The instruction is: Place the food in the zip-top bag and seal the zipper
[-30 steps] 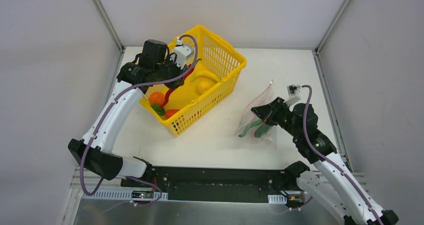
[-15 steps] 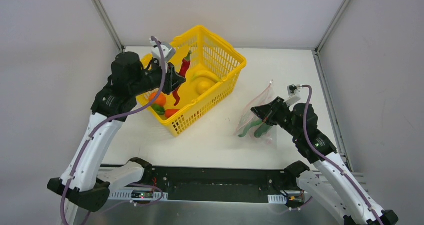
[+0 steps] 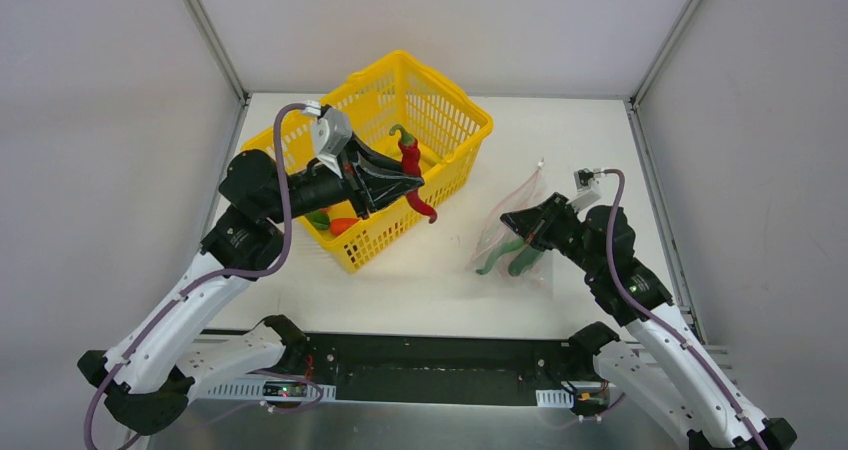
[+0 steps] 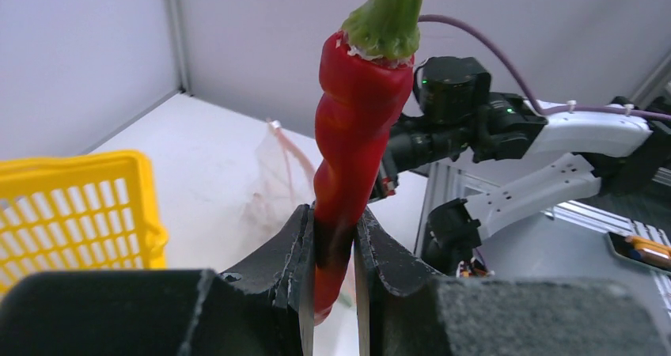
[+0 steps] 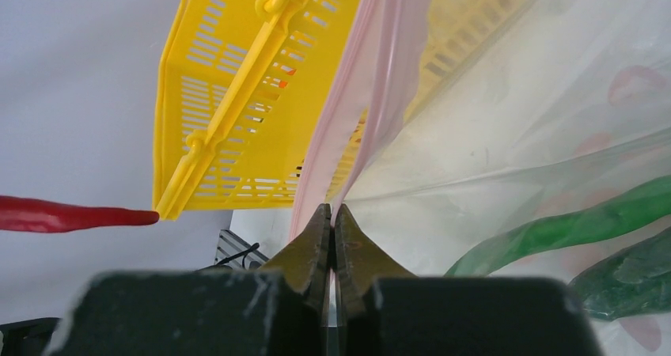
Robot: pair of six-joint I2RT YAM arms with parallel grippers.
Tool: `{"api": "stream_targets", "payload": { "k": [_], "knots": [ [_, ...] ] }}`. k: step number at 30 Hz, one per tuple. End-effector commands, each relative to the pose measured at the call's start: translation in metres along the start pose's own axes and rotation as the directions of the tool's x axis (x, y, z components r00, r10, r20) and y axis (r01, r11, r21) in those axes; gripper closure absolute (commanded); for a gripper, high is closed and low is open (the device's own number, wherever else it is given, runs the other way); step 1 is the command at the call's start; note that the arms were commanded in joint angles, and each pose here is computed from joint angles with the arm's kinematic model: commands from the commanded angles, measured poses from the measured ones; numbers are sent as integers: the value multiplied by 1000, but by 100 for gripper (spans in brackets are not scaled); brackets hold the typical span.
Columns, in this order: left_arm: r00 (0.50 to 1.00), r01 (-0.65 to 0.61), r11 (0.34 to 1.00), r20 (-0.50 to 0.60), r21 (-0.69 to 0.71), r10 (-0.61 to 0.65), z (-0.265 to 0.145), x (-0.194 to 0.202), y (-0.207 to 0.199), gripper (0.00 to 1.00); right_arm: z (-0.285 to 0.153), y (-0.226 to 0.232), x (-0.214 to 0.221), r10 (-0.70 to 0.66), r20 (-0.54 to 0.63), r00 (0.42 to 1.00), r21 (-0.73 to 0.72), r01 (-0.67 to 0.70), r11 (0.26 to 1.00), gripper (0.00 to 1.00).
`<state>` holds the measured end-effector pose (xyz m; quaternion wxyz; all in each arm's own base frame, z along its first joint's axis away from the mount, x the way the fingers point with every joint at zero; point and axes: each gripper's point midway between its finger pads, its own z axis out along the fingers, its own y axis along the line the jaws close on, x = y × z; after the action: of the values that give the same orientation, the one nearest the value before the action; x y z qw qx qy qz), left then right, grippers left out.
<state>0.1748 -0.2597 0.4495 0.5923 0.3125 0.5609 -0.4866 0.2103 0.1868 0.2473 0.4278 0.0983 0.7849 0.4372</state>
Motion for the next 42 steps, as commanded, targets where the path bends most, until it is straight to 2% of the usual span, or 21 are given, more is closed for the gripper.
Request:
{"api": "stream_targets", "payload": {
  "k": [1, 8, 14, 25, 35, 42],
  "knots": [
    [988, -36, 990, 153, 138, 14, 14, -30, -32, 99, -5, 29, -18, 5, 46, 999, -90, -1, 996, 98],
    [979, -48, 968, 206, 245, -4, 44, -17, -53, 99, -8, 38, -19, 16, 35, 999, -123, -12, 992, 99],
    [981, -52, 963, 194, 265, 0, 66, 6, -59, 99, -13, 48, -23, 24, 31, 999, -142, -19, 990, 99],
    [984, -142, 975, 127, 171, 121, 84, 50, -43, 100, -23, 67, -29, 37, 27, 999, -186, -32, 982, 99],
    [965, -207, 976, 176, 66, 193, 81, 41, -31, 100, -24, 71, -27, 61, -4, 998, -190, -61, 980, 99],
    [965, -200, 976, 192, 91, 180, 95, 51, -36, 100, -32, 93, -34, 108, -24, 994, -242, -111, 964, 99]
  ]
}}
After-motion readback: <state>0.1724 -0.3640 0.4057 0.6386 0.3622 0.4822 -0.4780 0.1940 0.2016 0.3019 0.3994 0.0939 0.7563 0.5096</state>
